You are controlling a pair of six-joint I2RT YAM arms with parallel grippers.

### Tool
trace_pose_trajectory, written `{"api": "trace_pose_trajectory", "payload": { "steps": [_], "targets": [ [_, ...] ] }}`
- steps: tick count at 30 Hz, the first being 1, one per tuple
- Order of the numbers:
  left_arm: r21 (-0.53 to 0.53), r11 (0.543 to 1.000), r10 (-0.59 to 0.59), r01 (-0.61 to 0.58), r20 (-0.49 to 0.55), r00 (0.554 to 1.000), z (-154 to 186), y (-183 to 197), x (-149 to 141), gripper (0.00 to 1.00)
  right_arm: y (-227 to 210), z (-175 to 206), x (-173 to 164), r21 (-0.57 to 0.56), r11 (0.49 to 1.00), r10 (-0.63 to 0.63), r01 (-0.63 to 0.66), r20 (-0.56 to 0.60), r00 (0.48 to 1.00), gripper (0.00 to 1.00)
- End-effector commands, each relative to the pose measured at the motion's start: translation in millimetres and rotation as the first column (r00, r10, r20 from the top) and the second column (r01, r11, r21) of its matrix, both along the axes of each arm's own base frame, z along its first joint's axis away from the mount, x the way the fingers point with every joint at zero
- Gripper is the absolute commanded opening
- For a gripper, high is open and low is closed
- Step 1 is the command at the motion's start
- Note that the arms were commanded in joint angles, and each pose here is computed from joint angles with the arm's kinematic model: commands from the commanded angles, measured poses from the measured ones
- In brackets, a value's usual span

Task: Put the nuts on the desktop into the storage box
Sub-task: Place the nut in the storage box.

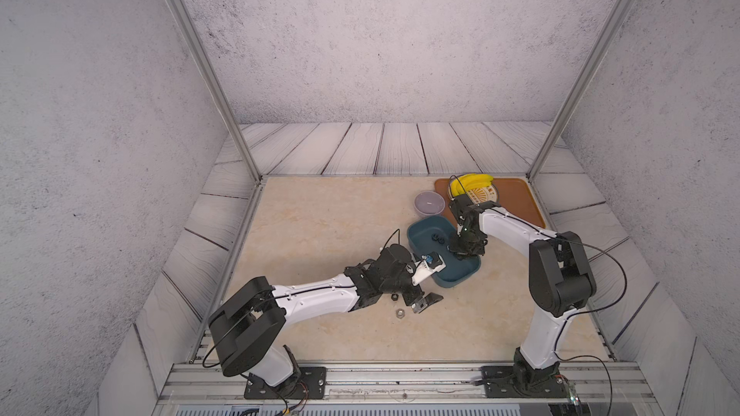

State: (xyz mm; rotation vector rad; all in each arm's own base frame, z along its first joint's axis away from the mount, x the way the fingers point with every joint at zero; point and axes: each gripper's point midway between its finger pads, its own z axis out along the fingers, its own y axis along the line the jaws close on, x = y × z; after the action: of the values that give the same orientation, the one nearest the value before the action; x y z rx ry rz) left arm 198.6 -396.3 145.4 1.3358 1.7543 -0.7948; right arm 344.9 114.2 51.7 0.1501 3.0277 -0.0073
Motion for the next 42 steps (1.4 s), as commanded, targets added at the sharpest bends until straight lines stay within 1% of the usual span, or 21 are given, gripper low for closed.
{"api": "trace_pose_trajectory", "payload": {
  "steps": [1, 11, 14, 19, 22, 24, 26, 31, 34, 38, 42],
  "targets": [
    [-0.013, 1.0, -0.011, 0.011, -0.003, 1.0, 1.2, 0.3, -4.8, 0.98, -5.6, -3.2, 9.1, -0.038, 0.999, -0.021, 0.021, 0.016, 1.0, 0.11],
    [-0.02, 1.0, -0.016, 0.016, -0.01, 1.0, 1.4, 2.1, -7.8, 0.98, -3.4, -23.9, 15.2, -0.042, 0.999, -0.023, 0.023, -0.004, 1.0, 0.13],
    [-0.02, 1.0, -0.019, 0.019, -0.01, 1.0, 1.5, 2.2, -8.3, 0.98, -1.9, -24.5, 14.2, -0.037, 0.999, -0.021, 0.021, -0.008, 1.0, 0.22],
    [-0.018, 1.0, -0.023, 0.022, -0.014, 1.0, 0.0, 1.3, -8.5, 0.98, -0.4, -18.6, 13.8, -0.027, 1.0, -0.015, 0.015, -0.002, 1.0, 0.31],
    [-0.013, 1.0, -0.017, 0.017, -0.014, 1.0, -1.0, 1.7, -7.7, 0.98, 0.4, -12.8, 12.5, -0.02, 1.0, -0.01, 0.01, 0.001, 1.0, 0.41],
    [-0.01, 1.0, -0.004, 0.004, -0.012, 1.0, -1.0, 2.4, -5.5, 0.98, -0.2, -7.0, 11.9, -0.019, 1.0, -0.009, 0.009, 0.008, 1.0, 0.48],
    [-0.016, 1.0, 0.0, -0.001, -0.009, 1.0, 1.2, 2.0, -4.8, 0.98, -0.7, -1.7, 10.3, -0.017, 1.0, -0.007, 0.007, 0.013, 1.0, 0.51],
    [-0.029, 1.0, 0.011, -0.011, -0.006, 1.0, 8.0, 2.7, -3.8, 0.98, -1.2, 20.2, 7.4, -0.003, 1.0, -0.007, 0.007, 0.048, 0.999, 0.53],
    [-0.029, 0.999, 0.026, -0.026, -0.006, 1.0, 13.4, 4.9, -2.4, 0.98, 0.5, 40.0, 5.3, 0.017, 1.0, -0.003, 0.002, 0.087, 0.996, 0.55],
    [-0.026, 0.997, 0.075, -0.075, 0.0, 0.997, 24.4, 11.4, 2.5, 0.98, 3.8, 65.0, -0.1, 0.047, 0.999, 0.008, -0.015, 0.133, 0.991, 0.56],
    [-0.044, 0.991, 0.124, -0.124, 0.004, 0.992, 44.9, 22.2, 3.7, 0.98, 8.6, 89.0, -9.4, 0.088, 0.995, 0.031, -0.047, 0.176, 0.984, 0.61]
  ]
}}
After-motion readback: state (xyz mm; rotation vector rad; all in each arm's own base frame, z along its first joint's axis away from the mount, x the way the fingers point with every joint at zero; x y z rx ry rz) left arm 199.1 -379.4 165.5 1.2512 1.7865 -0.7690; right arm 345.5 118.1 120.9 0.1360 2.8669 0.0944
